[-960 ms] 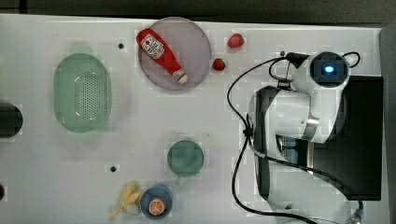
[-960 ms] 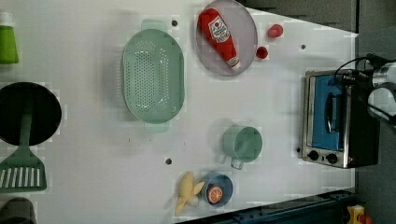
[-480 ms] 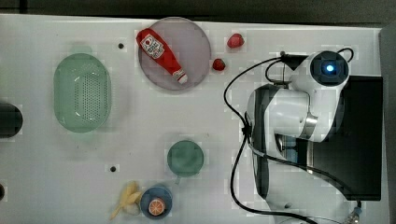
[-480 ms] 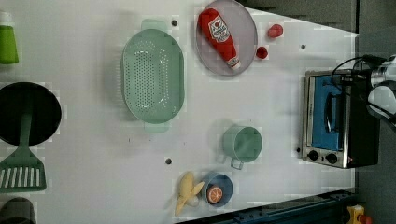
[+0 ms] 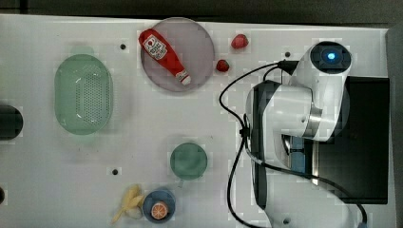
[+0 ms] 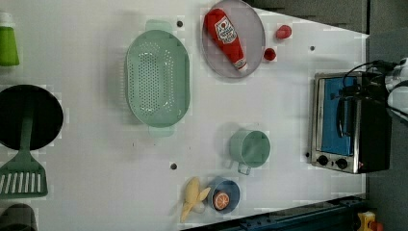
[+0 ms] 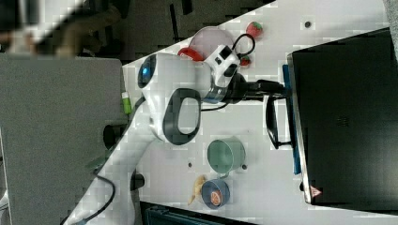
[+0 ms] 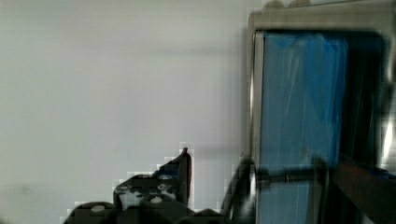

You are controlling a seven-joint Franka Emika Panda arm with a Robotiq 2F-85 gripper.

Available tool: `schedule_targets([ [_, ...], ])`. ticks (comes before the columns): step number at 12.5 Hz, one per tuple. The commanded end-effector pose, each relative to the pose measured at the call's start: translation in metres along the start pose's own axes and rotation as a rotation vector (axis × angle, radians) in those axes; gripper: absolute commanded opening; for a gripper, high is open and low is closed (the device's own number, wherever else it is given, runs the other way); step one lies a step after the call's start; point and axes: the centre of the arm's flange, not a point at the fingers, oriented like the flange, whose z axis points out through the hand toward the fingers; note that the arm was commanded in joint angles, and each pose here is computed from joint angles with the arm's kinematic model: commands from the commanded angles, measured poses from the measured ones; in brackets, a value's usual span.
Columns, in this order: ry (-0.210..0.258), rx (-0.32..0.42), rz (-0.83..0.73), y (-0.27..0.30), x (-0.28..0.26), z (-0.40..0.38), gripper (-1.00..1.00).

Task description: Flap close oven.

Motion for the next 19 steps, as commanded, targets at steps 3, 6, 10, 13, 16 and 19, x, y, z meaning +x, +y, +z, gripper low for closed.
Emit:
schedule_targets([
  [3, 0.118, 0.214, 0.246, -0.085, -0.024, -0.183, 1.00],
  [6, 0.089, 0.293, 0.531, -0.135, -0.061, -0.250, 1.00],
  [10, 0.129, 0.254, 0.643, -0.157, -0.112, -0.310, 1.00],
  [13, 0.100, 0.246, 0.790, -0.146, -0.135, -0.325, 1.00],
  [16, 0.104, 0.249, 0.805, -0.138, -0.138, -0.327, 1.00],
  [19, 0.103, 0.249, 0.805, -0.138, -0.137, -0.326, 1.00],
])
